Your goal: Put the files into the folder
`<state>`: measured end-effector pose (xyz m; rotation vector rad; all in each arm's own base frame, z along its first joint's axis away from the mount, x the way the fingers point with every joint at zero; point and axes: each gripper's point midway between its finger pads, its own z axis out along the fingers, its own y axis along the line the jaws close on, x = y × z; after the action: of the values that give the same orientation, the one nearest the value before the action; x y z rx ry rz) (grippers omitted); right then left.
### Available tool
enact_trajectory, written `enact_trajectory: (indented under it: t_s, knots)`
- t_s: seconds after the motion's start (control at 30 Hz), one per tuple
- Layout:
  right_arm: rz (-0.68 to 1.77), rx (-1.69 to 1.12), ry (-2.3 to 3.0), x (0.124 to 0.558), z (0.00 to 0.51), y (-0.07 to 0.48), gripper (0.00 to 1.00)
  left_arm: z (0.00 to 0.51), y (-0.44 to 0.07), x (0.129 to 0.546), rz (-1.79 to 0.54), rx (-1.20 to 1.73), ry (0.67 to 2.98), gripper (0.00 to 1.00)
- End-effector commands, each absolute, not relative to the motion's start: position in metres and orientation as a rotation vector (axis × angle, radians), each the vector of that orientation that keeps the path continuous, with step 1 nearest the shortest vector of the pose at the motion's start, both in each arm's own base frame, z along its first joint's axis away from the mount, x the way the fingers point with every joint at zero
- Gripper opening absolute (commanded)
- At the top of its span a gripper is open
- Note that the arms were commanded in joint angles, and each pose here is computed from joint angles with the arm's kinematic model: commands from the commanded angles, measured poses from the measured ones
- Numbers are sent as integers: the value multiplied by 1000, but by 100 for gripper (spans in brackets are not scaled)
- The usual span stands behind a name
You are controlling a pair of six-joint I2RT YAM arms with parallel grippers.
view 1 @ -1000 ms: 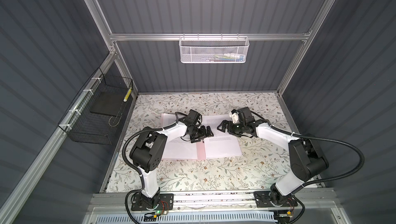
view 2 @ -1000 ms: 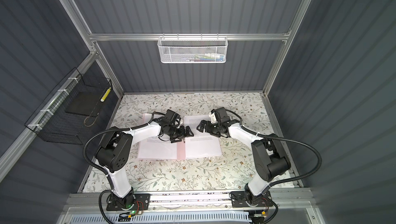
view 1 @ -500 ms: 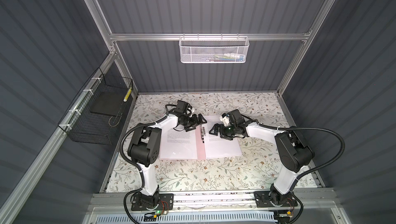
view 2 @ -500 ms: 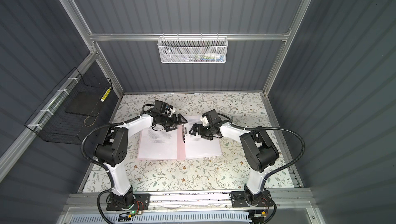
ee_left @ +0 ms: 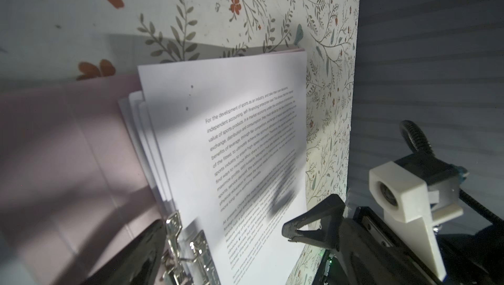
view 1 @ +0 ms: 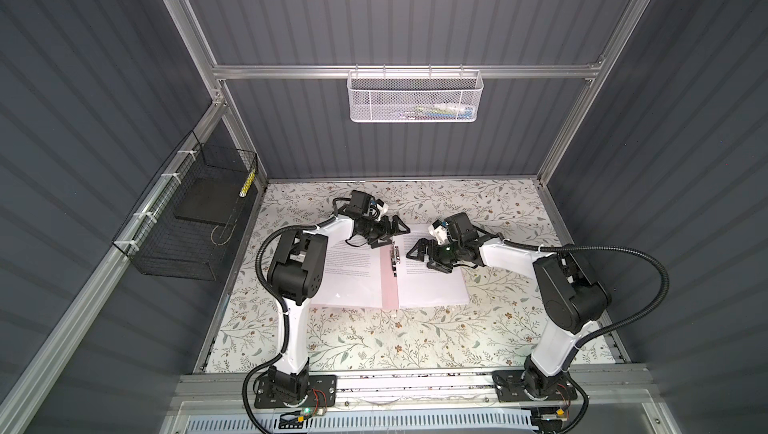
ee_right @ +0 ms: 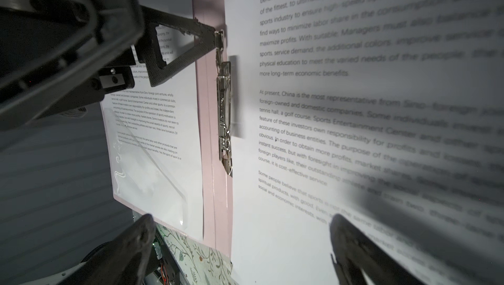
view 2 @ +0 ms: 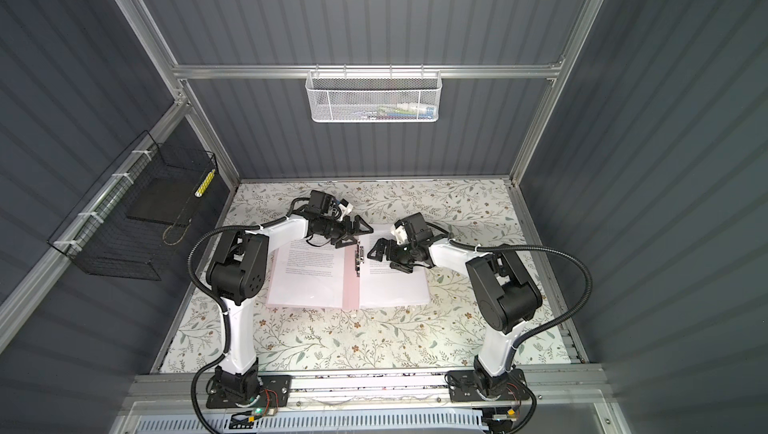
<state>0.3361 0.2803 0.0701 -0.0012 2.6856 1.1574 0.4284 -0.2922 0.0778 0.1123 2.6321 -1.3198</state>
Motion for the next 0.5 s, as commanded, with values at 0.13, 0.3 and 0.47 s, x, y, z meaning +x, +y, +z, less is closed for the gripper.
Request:
enact_trajectory:
  t_s: [0.13, 0.3, 0.47]
  knots:
    - [1213, -3, 2660, 334, 80, 282, 99, 76, -276, 439, -1312, 57, 2625, 100]
    - [1233, 2, 2653, 334, 81, 283, 99, 69, -280, 438, -1357, 66, 2641, 100]
    - [1241, 10, 2652, 334, 80, 284, 99, 65, -288, 430, -1448, 97, 2651, 100]
